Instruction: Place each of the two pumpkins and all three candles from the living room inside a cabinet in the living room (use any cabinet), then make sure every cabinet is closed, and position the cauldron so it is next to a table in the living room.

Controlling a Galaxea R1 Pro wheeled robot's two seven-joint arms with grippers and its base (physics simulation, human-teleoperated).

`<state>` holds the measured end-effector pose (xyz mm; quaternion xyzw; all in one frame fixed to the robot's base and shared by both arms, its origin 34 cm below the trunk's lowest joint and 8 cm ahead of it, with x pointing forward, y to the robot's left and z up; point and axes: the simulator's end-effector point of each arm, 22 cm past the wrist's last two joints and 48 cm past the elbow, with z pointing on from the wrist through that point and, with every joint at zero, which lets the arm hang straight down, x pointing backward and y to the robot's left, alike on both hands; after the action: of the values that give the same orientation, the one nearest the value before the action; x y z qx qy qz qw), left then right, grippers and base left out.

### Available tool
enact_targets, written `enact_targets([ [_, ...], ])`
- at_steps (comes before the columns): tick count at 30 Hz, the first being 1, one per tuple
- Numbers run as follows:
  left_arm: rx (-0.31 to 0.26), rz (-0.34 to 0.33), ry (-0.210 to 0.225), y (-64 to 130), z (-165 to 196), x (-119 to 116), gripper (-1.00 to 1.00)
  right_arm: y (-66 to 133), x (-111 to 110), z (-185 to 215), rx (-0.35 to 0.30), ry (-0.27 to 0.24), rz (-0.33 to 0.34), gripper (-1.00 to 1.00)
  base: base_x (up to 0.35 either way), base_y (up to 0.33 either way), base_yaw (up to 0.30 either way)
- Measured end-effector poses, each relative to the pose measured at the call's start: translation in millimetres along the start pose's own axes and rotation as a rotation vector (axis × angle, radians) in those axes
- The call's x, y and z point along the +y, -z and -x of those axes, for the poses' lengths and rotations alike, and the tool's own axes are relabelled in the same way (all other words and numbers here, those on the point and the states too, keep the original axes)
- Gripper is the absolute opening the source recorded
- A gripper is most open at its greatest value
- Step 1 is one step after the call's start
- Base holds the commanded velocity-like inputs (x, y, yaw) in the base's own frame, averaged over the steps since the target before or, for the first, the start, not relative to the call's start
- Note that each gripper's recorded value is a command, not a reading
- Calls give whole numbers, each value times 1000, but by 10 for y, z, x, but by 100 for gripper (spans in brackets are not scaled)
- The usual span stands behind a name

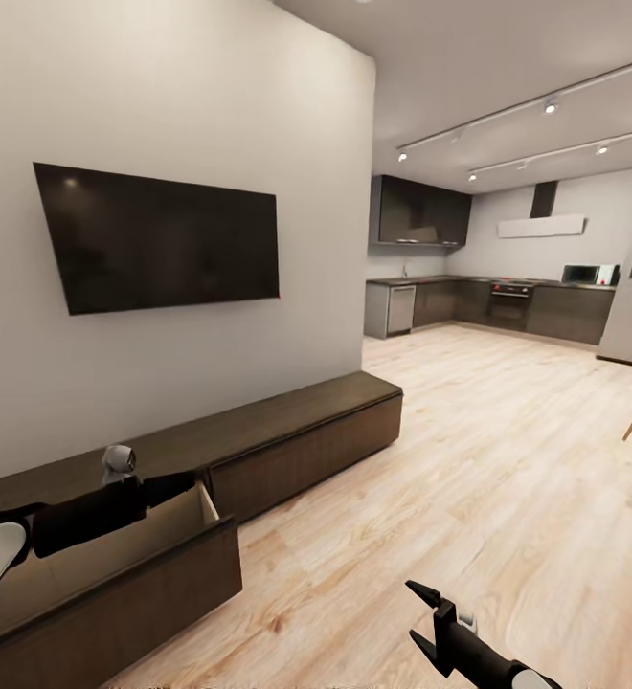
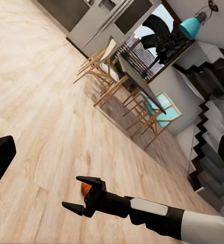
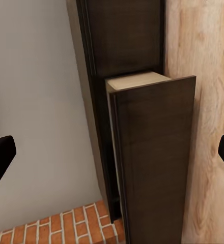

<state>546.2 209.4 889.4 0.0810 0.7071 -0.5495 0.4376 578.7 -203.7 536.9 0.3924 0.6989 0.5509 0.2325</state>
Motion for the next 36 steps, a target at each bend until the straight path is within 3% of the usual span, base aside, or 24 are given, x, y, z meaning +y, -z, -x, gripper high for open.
enact_targets([
  [21, 5, 4, 13, -22, -25, 71, 100, 52, -141, 46, -12, -14, -24, 100, 0, 0, -238],
  [36, 8, 7, 19, -31, -38, 99, 100, 56, -178, 133, -52, 20, -31, 100, 0, 0, -274],
])
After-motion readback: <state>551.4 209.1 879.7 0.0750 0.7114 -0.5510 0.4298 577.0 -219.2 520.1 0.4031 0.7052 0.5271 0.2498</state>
